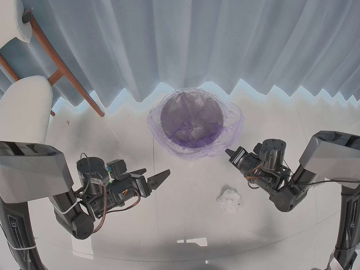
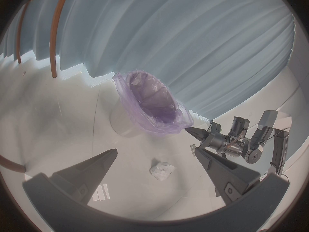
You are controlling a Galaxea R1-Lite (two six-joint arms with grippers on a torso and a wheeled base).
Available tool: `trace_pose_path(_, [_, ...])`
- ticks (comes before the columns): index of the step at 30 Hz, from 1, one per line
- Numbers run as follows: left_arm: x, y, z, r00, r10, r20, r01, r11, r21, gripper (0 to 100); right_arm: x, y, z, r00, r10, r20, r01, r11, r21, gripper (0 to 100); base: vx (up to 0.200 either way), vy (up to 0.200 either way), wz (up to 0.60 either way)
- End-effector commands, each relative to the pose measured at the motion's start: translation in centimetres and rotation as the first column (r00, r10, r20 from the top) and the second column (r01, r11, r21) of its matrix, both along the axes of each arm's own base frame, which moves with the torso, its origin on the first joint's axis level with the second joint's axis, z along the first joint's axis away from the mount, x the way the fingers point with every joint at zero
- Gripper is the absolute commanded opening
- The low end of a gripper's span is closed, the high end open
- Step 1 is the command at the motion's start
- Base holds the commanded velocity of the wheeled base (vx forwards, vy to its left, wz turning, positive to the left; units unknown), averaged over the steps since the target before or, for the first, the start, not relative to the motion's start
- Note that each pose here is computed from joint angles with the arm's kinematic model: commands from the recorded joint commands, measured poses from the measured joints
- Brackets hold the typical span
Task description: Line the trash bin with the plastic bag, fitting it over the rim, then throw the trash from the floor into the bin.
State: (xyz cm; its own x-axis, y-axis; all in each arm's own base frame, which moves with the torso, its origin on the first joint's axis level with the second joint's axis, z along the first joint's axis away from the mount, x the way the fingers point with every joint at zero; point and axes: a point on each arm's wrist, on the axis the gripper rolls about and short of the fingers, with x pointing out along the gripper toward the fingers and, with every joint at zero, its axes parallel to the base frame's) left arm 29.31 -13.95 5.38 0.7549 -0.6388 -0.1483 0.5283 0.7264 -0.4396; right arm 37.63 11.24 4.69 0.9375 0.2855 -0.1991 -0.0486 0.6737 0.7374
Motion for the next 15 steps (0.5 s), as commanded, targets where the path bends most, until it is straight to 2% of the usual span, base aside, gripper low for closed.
trace_pose_path(1, [0.0, 0.0, -0.3, 1.0, -0.002, 0.005, 0.002, 1.0, 0.022, 100, -1.2, -0.4, -1.5, 0.998, 0.017, -0.064, -0.023, 0.995, -0.099, 100, 0.0, 0.0, 0.0])
trace_pose_path(5, [0.0, 0.0, -0.3, 1.0, -0.003, 0.007, 0.002, 1.0, 0.022, 100, -1.7, -0.7, -0.2, 1.0, 0.014, -0.025, -0.017, 0.994, -0.108, 100, 0.0, 0.0, 0.0])
trace_pose_path(7, [0.0, 0.0, -0.3, 1.0, -0.003, 0.007, 0.002, 1.0, 0.022, 100, -3.0, -1.1, 2.6, 0.999, 0.026, 0.03, -0.023, 0.996, -0.082, 100, 0.0, 0.0, 0.0])
trace_pose_path(10, [0.0, 0.0, -0.3, 1.0, -0.003, 0.007, 0.002, 1.0, 0.022, 100, -4.2, -0.9, 5.0, 0.992, 0.108, 0.07, -0.105, 0.994, -0.042, 100, 0.0, 0.0, 0.0])
trace_pose_path(13, [-0.1, 0.0, -0.3, 1.0, -0.004, 0.004, 0.004, 1.0, 0.024, 100, -3.5, -0.5, 6.1, 0.989, 0.106, 0.1, -0.11, 0.993, 0.039, 100, 0.0, 0.0, 0.0])
trace_pose_path(15, [-0.1, 0.0, -0.3, 1.0, -0.004, 0.004, 0.004, 1.0, 0.024, 100, -3.5, -0.5, 6.1, 0.989, 0.106, 0.1, -0.11, 0.993, 0.039, 100, 0.0, 0.0, 0.0])
